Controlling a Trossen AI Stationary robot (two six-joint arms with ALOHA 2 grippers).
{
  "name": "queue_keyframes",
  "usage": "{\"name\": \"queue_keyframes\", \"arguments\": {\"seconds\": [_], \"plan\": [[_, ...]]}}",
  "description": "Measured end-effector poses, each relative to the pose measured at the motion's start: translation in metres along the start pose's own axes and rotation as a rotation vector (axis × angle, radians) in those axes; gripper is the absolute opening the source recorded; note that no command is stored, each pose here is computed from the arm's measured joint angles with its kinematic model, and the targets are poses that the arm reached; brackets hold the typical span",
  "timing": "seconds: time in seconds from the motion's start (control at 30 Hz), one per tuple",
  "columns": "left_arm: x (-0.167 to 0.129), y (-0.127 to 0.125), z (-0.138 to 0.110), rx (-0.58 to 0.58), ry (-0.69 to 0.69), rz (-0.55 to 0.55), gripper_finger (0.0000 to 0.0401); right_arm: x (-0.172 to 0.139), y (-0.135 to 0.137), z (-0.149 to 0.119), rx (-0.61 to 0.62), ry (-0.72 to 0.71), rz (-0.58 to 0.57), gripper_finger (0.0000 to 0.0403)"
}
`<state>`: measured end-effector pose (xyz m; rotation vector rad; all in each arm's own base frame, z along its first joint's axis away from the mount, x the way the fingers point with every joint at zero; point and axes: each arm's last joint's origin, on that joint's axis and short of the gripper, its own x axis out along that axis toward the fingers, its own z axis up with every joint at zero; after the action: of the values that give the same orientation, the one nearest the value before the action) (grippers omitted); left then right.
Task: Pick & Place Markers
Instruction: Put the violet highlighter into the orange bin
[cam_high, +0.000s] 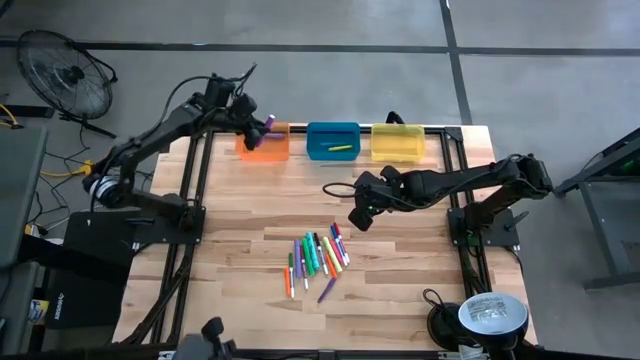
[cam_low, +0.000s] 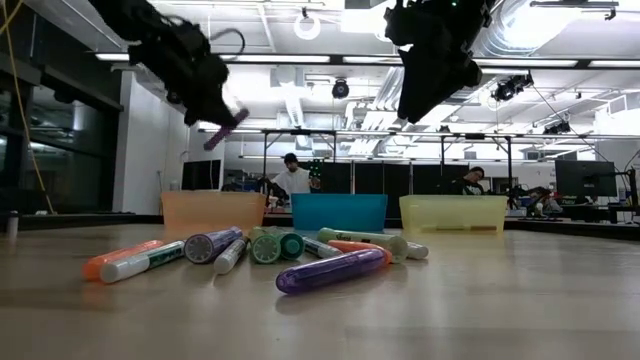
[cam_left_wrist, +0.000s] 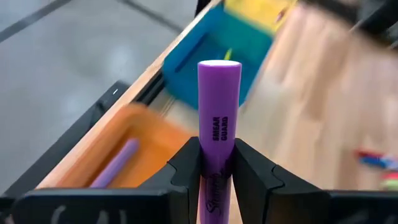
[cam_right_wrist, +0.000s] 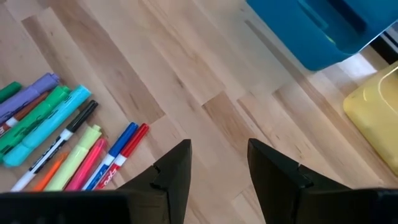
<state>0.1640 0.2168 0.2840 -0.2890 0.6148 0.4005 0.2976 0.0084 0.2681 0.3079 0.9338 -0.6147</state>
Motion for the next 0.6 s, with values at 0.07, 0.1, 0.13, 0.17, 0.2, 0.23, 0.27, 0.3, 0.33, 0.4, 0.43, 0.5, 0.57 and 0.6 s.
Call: {"name": "queue_keyframes", "arguments": {"seconds": [0.07, 0.1, 0.13, 0.17, 0.2, 0.23, 0.27, 0.3, 0.33, 0.4, 0.43, 0.5, 0.57, 0.6], "plan": [[0.011, 0.005, -0.005, 0.035, 0.055, 0.029, 0.0069, 0.0, 0.0, 0.0, 0.0, -0.006, -0.009, 0.0145], [0.016, 0.008, -0.007, 0.051, 0.083, 0.049, 0.0069, 0.0, 0.0, 0.0, 0.0, -0.01, -0.013, 0.0145], [0.02, 0.01, -0.01, 0.07, 0.111, 0.064, 0.0069, 0.0, 0.0, 0.0, 0.002, -0.011, -0.015, 0.0146], [0.023, 0.012, -0.012, 0.093, 0.136, 0.084, 0.0069, 0.0, 0.0, 0.0, 0.004, -0.012, -0.016, 0.0146], [0.026, 0.014, -0.013, 0.124, 0.158, 0.111, 0.0069, 0.0, -0.001, 0.001, 0.005, -0.012, -0.018, 0.0146], [0.028, 0.015, -0.013, 0.16, 0.181, 0.135, 0.0069, 0.0, -0.001, 0.001, 0.006, -0.012, -0.018, 0.0146], [0.032, 0.016, -0.014, 0.194, 0.216, 0.16, 0.0069, 0.0, -0.001, 0.001, 0.007, -0.012, -0.018, 0.0145], [0.034, 0.016, -0.015, 0.229, 0.255, 0.191, 0.0069, 0.001, -0.002, 0.001, 0.009, -0.012, -0.019, 0.0145], [0.037, 0.015, -0.015, 0.27, 0.289, 0.218, 0.0069, 0.001, -0.002, 0.002, 0.011, -0.013, -0.02, 0.0145], [0.041, 0.014, -0.013, 0.346, 0.337, 0.252, 0.0069, 0.001, -0.002, 0.002, 0.014, -0.016, -0.02, 0.0146], [0.042, 0.013, -0.013, 0.377, 0.356, 0.258, 0.0069, 0.001, -0.003, 0.003, 0.018, -0.018, -0.02, 0.0146], [0.047, 0.009, -0.014, 0.429, 0.392, 0.251, 0.0069, 0.002, -0.003, 0.003, 0.024, -0.021, -0.019, 0.0146], [0.053, 0.006, -0.016, 0.475, 0.426, 0.251, 0.0069, 0.002, -0.004, 0.004, 0.045, -0.028, -0.028, 0.0145], [0.057, 0.004, -0.016, 0.497, 0.437, 0.252, 0.0069, 0.002, -0.004, 0.004, 0.054, -0.033, -0.034, 0.0145]]}}
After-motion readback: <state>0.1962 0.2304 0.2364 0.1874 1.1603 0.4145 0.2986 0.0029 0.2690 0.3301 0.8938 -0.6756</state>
